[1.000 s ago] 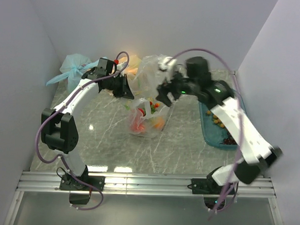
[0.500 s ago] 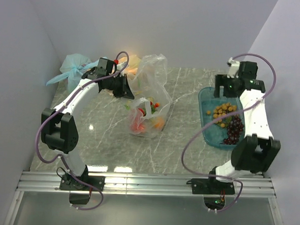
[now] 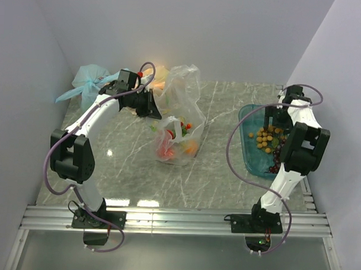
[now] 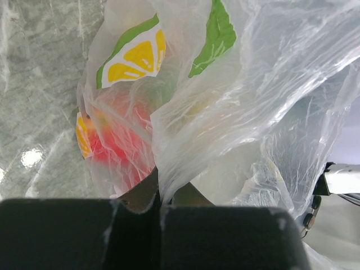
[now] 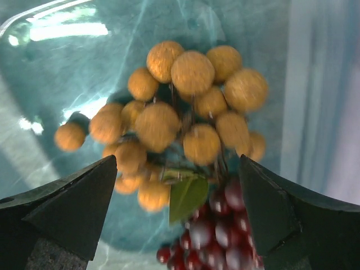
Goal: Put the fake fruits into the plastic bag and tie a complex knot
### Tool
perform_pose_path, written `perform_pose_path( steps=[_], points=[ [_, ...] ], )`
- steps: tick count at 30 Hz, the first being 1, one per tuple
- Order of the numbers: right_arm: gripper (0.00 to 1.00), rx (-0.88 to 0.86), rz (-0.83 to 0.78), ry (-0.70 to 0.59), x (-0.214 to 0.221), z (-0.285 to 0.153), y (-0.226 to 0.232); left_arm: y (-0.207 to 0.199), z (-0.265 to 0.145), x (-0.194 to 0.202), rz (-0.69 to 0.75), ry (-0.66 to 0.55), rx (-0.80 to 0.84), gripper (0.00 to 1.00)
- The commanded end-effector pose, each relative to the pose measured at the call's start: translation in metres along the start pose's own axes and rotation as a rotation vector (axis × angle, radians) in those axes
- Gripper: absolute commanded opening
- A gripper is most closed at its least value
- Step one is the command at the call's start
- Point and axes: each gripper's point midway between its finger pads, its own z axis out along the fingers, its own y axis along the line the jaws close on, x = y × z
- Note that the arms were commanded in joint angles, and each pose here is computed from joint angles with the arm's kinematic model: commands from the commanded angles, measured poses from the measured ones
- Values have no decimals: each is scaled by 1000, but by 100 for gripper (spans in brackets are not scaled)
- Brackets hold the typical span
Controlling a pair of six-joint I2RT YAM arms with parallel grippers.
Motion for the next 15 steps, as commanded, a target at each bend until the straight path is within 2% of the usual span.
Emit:
perform_pose_path(
  steps=[1,6,9,10,12,13,15],
  points=[
    [95,2,-11,-21,-15,5,-6,-7,-3,-13,38,-25,18,1],
    [89,-142,5,36,-6,24,22,-5,-2,-12,31,-20,10,1],
    [78,-190,2,47,-5,28,32,-4,-2,-11,30,-19,10,0],
    [70,-201,-1,56,-3,31,34,-4,-1,-11,32,-16,9,1],
    [60,-222,-15,54,-4,31,36,-4,-2,-13,38,-18,4,1],
    [47,-255,-18,47,-6,28,41,-3,-2,-13,41,-16,1,1],
    [36,-287,-31,29,-10,21,45,-3,-2,-14,44,-14,0,0]
  ],
)
